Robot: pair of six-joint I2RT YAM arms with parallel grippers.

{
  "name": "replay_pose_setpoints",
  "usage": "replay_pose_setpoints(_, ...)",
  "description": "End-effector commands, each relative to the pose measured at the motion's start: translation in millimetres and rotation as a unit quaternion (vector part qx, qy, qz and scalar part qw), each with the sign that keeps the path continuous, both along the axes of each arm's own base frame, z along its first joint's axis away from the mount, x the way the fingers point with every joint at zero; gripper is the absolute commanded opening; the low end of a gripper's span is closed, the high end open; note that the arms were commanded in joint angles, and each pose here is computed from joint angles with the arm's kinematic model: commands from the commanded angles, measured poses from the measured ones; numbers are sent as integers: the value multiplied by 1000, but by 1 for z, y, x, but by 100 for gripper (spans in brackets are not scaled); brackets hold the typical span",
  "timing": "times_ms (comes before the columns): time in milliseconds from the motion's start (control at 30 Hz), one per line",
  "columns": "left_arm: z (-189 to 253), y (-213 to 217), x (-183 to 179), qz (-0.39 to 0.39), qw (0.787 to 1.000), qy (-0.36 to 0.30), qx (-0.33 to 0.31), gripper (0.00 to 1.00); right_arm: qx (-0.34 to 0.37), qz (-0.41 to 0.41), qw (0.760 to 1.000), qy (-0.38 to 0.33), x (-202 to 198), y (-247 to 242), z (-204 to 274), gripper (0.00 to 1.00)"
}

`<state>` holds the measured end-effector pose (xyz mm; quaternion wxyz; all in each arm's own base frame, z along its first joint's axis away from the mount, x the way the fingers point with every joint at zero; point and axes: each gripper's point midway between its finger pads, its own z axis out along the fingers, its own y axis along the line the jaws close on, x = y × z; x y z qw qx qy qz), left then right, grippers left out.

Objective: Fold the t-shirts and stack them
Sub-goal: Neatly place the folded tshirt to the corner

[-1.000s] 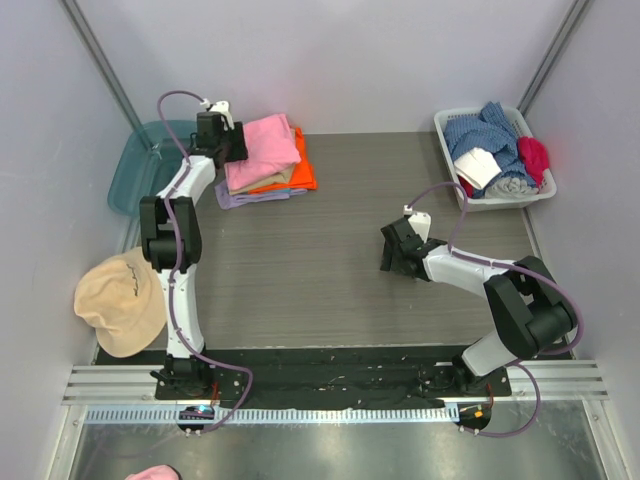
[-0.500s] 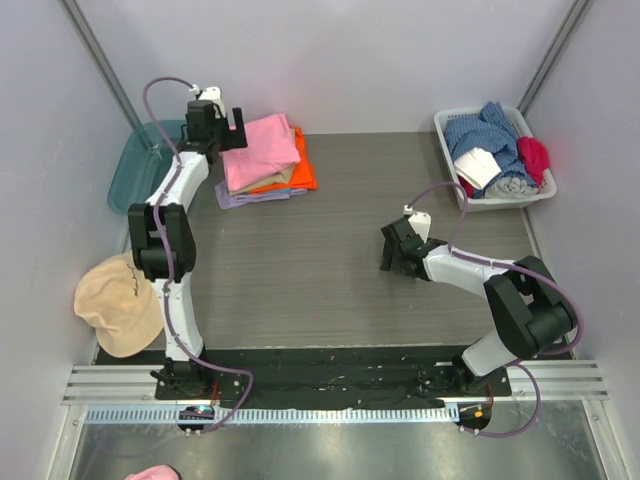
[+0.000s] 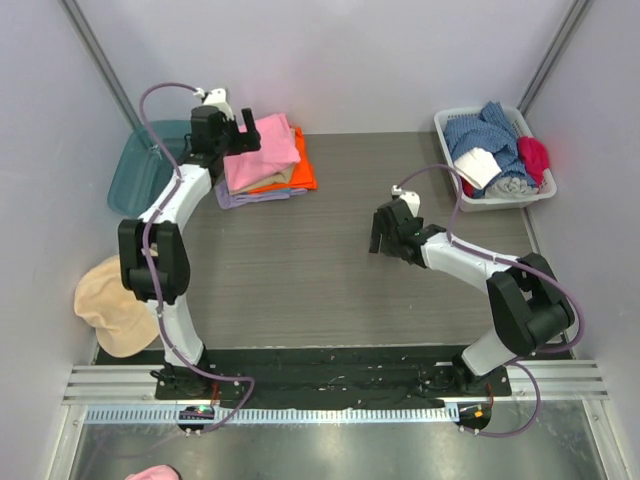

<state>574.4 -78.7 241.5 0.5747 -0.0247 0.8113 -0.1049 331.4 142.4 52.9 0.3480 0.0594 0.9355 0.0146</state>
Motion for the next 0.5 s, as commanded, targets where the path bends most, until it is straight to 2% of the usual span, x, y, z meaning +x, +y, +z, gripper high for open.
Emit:
replay_pose_setpoints(0,-32,-19,16,-19,999,-3,-49,100,19,30,999,-28,16,17,21,76)
replay_pose_setpoints(167,-72,-25,37,-22,998,16,-60,100,7,27,1000,-13,6,9,7,76)
replay_pose_setpoints(467,-80,-10,48,-13,998,20,-56,100,1,20,1000,-4,-2,4,-2,76)
